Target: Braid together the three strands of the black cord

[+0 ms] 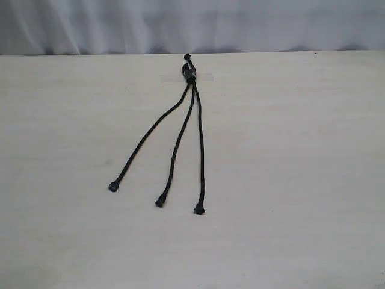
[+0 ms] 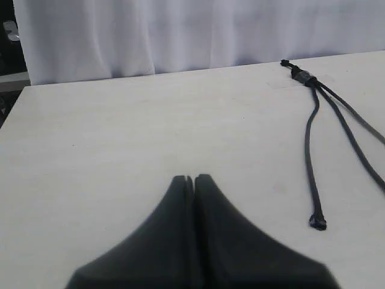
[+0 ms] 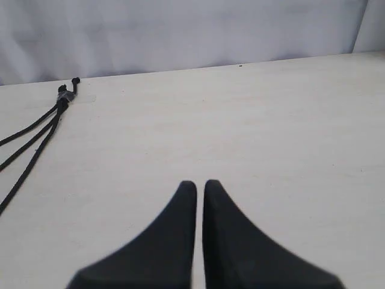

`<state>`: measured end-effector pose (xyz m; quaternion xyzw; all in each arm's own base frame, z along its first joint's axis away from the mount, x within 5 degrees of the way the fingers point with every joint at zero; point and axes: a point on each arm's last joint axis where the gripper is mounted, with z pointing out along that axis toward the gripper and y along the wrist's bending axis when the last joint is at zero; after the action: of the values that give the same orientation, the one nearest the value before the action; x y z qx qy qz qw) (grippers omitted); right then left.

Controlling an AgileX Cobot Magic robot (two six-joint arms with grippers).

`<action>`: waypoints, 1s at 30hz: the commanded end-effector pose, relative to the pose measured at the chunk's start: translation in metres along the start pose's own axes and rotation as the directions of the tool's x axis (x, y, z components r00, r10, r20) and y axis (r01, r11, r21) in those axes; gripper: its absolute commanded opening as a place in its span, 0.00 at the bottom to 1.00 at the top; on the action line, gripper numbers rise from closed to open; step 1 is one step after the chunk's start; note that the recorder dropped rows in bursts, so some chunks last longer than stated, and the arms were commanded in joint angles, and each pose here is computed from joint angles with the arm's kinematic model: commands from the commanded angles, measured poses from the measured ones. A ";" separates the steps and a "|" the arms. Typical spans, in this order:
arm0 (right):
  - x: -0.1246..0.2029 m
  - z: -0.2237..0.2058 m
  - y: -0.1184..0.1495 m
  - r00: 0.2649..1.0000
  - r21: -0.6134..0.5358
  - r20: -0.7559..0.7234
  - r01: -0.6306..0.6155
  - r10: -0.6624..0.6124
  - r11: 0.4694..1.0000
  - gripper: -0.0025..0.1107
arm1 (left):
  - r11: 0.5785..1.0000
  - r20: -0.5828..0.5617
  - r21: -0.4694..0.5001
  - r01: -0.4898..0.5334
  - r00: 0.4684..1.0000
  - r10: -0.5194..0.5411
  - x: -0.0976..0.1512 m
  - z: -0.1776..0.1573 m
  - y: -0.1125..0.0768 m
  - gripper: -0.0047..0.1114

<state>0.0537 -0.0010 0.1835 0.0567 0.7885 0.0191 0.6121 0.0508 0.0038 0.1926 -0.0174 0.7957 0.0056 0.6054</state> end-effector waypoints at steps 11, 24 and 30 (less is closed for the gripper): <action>-0.010 -0.001 -0.002 0.988 0.035 0.121 0.095 -0.099 0.995 0.06 | 1.000 0.005 0.009 -0.003 1.000 0.003 0.001 0.001 -0.001 0.04; -0.015 -0.001 -0.002 0.979 0.037 0.174 0.098 -0.103 0.994 0.06 | 0.976 0.011 -0.072 -0.204 0.979 0.205 -0.001 0.000 0.007 0.04; -0.031 -0.006 0.000 0.932 0.039 0.347 0.095 -0.102 0.995 0.06 | 0.956 0.007 -0.104 -0.275 0.961 0.277 -0.002 0.000 0.009 0.04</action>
<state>0.0564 -0.0041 0.2072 0.0302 0.7028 -0.0217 0.7104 0.0507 0.0129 0.1951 0.0499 0.7855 0.1217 0.6048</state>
